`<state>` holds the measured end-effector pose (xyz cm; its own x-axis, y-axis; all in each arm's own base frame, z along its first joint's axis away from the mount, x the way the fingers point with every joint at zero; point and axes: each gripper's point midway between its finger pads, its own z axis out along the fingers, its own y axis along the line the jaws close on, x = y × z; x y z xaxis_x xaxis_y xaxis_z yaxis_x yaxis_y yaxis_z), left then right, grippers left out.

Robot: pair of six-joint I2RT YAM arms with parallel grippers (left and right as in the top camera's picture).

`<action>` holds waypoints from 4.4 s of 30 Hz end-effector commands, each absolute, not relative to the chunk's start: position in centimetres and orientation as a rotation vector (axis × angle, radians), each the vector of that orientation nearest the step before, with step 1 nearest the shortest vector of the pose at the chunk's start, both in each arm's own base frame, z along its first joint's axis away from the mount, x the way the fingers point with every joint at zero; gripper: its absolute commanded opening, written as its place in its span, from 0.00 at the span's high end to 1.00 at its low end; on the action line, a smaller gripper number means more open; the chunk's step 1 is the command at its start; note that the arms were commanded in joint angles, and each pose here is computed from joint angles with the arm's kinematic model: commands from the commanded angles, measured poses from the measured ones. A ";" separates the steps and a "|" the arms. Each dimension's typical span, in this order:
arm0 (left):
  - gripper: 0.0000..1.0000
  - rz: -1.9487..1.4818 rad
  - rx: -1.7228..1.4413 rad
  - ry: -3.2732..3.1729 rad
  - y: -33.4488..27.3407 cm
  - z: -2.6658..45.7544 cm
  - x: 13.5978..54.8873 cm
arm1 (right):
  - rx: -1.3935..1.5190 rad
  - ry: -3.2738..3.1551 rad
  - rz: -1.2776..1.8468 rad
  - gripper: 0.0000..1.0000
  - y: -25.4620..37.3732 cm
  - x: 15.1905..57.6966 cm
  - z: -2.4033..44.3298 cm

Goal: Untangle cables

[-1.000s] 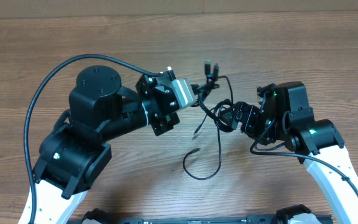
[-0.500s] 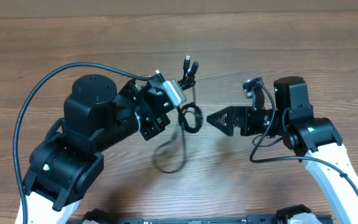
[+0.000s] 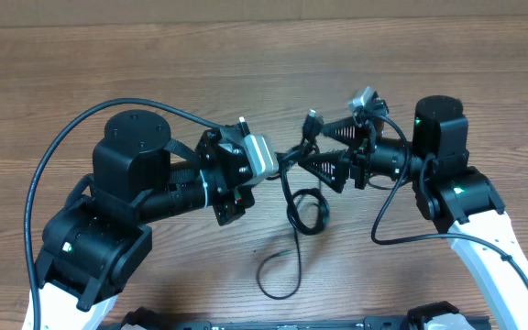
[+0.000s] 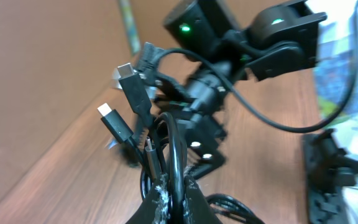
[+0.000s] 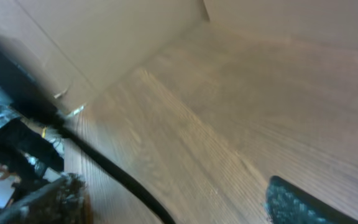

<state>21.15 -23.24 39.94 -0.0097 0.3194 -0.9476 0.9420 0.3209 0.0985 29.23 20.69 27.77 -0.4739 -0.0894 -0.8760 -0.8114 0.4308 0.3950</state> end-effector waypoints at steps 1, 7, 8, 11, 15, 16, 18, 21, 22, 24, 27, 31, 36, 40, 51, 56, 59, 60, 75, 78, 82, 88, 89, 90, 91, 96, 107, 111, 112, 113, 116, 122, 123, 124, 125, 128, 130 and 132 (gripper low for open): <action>0.96 -0.857 1.233 1.446 -23.7 42.0 18.9 | -0.801 1.792 1.076 0.30 20.8 29.5 28.6; 0.96 -0.826 1.206 1.475 -23.4 41.9 19.5 | -0.697 1.918 0.977 0.79 19.5 30.8 26.6; 0.96 -0.822 1.194 1.487 -23.4 41.8 19.7 | -0.675 1.957 0.959 0.80 19.2 30.8 26.0; 0.96 -0.786 1.116 1.562 -22.9 41.5 20.9 | -0.645 2.035 0.965 0.80 18.9 30.3 24.7; 0.96 -0.729 0.945 1.695 -21.7 41.0 23.0 | -0.541 2.102 1.064 0.73 19.1 29.8 24.5; 0.96 -0.718 0.887 1.733 -21.3 40.9 23.5 | -0.520 2.108 1.105 0.68 19.3 29.5 24.8; 0.96 -0.709 0.835 1.767 -21.0 40.7 24.0 | -0.504 2.104 1.177 0.57 19.8 29.1 25.3; 0.96 -0.723 0.815 1.788 -21.1 40.5 24.2 | -0.527 2.064 1.287 0.52 20.5 28.3 26.5; 0.96 -0.731 0.807 1.798 -21.1 40.4 24.4 | -0.557 2.036 1.317 0.51 20.8 28.0 27.1; 0.96 -0.753 0.781 1.823 -21.2 40.1 24.6 | -0.624 1.967 1.374 0.50 21.3 27.4 28.3; 0.96 -0.786 0.751 1.863 -21.5 39.5 25.0 | -0.692 1.877 1.392 0.50 21.7 27.2 29.7; 0.96 -0.873 0.797 1.863 -22.7 39.2 24.5 | -0.733 1.794 1.359 0.48 21.8 27.6 30.9; 0.96 -0.941 0.840 1.853 -23.7 39.0 24.3 | -0.783 1.710 1.343 0.44 22.0 27.6 32.2; 0.96 -0.976 0.862 1.832 -24.1 39.3 24.1 | -0.817 1.663 1.342 0.43 22.1 27.4 32.9; 0.96 -1.097 0.852 1.859 -25.0 39.2 23.5 | -0.886 1.511 1.278 0.46 22.2 27.6 35.2; 0.96 -1.132 0.833 1.915 -25.8 38.1 24.1 | -0.942 1.469 1.306 0.70 22.4 26.7 35.6; 0.96 -1.139 0.824 1.930 -26.1 37.8 24.5 | -0.969 1.459 1.330 0.83 22.4 26.1 35.6; 0.96 -1.146 0.813 1.928 -26.2 37.9 24.7 | -0.985 1.453 1.344 0.91 22.5 25.8 35.6; 0.96 -0.891 0.628 1.958 -23.6 37.5 29.0 | -1.258 1.328 1.588 0.96 22.1 20.1 35.7; 0.96 -0.777 0.548 1.966 -22.3 37.4 30.7 | -1.252 1.341 1.602 0.96 22.1 20.0 35.5; 0.96 -0.672 0.471 1.928 -21.1 38.2 32.4 | -1.251 1.348 1.614 0.96 22.2 19.9 35.5; 0.96 -0.551 0.378 1.899 -19.4 38.9 34.1 | -1.294 1.326 1.647 0.96 23.2 18.8 35.5; 0.96 -0.538 0.368 1.897 -19.3 38.9 34.3 | -1.303 1.321 1.654 0.96 23.4 18.5 35.5; 0.96 -0.531 0.368 1.897 -19.2 38.9 34.4 | -1.319 1.312 1.667 0.96 23.7 18.1 35.5; 0.96 -0.530 0.368 1.899 -19.3 38.8 34.5 | -1.329 1.307 1.673 0.96 23.9 17.9 35.5; 0.96 -0.504 0.403 1.910 -19.5 38.0 34.9 | -1.354 1.288 1.685 0.96 24.4 17.2 35.5; 0.96 -0.593 0.476 1.936 -21.3 36.9 34.7 | -1.355 1.288 1.687 0.64 24.4 17.2 35.5; 0.96 -0.594 0.478 1.943 -21.2 36.7 34.6 | -1.337 1.300 1.674 0.41 24.2 17.6 35.5; 0.96 -0.602 0.484 1.944 -21.3 36.7 34.5 | -1.326 1.307 1.667 0.40 24.1 17.9 35.5; 0.96 -0.612 0.491 1.945 -21.5 36.7 34.3 | -1.301 1.326 1.652 0.40 24.1 18.4 35.4; 0.96 -0.629 0.503 1.948 -21.6 36.7 33.9 | -1.160 1.443 1.590 0.57 24.0 20.8 34.7; 0.96 -0.642 0.509 1.933 -21.5 37.3 33.2 | -0.807 1.773 1.470 0.43 23.0 25.6 31.4; 0.96 -0.658 0.521 1.927 -21.7 37.5 33.0 | -0.787 1.795 1.460 0.41 22.9 25.8 31.0; 0.96 -0.702 0.552 1.912 -22.2 37.8 32.4 | -0.781 1.800 1.457 0.38 22.9 25.9 31.0; 0.96 -0.741 0.589 1.896 -22.7 38.1 31.8 | -0.780 1.800 1.456 0.39 22.9 25.9 31.0; 0.96 -0.855 0.796 1.794 -24.7 38.9 29.4 | -0.726 1.830 1.462 0.38 22.8 26.3 31.0; 0.96 -0.922 0.920 1.713 -25.7 39.5 27.8 | -0.652 1.874 1.460 0.38 22.7 27.0 30.8; 0.96 -0.970 1.016 1.645 -26.3 39.8 26.5 | -0.618 1.892 1.463 0.38 22.6 27.2 30.7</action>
